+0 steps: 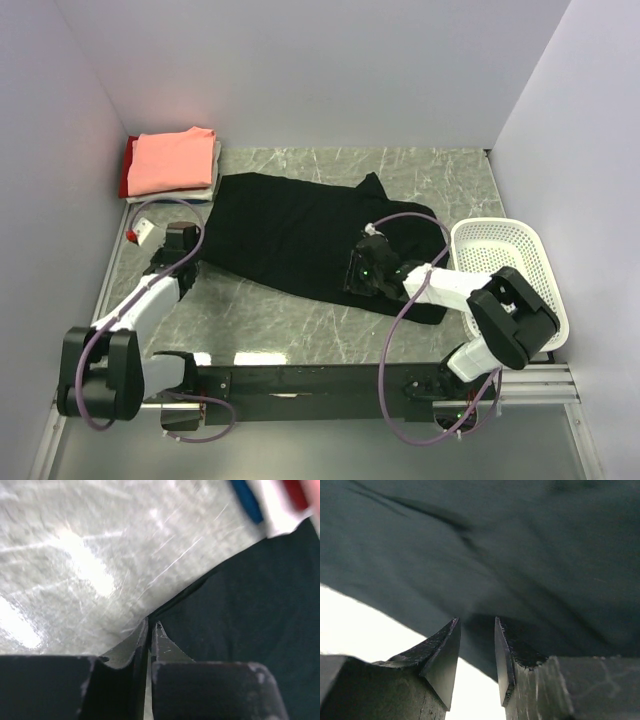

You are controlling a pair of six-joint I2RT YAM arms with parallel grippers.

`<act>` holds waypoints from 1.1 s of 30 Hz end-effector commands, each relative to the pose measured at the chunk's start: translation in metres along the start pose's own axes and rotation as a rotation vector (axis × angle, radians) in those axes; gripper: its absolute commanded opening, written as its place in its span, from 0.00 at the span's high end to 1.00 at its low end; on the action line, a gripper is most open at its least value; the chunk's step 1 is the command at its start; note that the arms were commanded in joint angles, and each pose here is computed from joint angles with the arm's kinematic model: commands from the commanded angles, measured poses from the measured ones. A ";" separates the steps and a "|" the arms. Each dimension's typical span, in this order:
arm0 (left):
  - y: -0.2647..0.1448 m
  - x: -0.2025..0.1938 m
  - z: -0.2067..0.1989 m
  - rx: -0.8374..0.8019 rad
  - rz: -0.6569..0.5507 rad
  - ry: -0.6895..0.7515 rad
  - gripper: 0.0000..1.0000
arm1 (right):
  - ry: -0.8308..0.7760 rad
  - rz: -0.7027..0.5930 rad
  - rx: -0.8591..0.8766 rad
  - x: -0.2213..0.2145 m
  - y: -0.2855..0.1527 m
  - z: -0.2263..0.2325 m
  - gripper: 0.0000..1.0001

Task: Fold and stack the t-shirts
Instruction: Fold the tshirt

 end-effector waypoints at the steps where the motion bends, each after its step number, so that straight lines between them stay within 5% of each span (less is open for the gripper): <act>1: -0.004 0.027 -0.008 -0.021 -0.095 -0.014 0.89 | 0.029 -0.030 -0.016 0.002 -0.008 -0.012 0.59; 5: 0.001 0.033 0.000 0.002 -0.084 -0.016 0.80 | 0.049 0.008 -0.033 -0.014 -0.008 -0.027 0.59; 9: 0.001 0.041 0.005 0.014 -0.081 -0.046 0.45 | 0.044 0.022 -0.025 -0.022 -0.010 -0.029 0.59; 11: -0.005 0.045 -0.002 -0.007 -0.081 -0.067 0.46 | 0.038 0.023 -0.018 -0.024 -0.013 -0.029 0.59; 15: -0.018 0.048 -0.026 -0.129 -0.045 -0.085 0.62 | 0.031 -0.011 0.002 -0.016 -0.025 -0.024 0.59; 27: 0.003 -0.055 -0.093 -0.230 0.250 0.037 0.99 | 0.033 -0.090 -0.022 0.035 -0.028 -0.014 0.59; 33: 0.032 -0.084 -0.062 -0.089 0.331 -0.001 0.99 | 0.089 -0.059 -0.058 0.037 -0.018 -0.036 0.59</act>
Point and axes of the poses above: each gripper's point midway between its finger pads, its own y axis out along the fingers, its own z axis along the line the jaws close on, x = y × z, the point moved 1 cm from there along -y, back along the fingers, and after that the axes turned 12 degrees about -y, right-handed, at the moved point
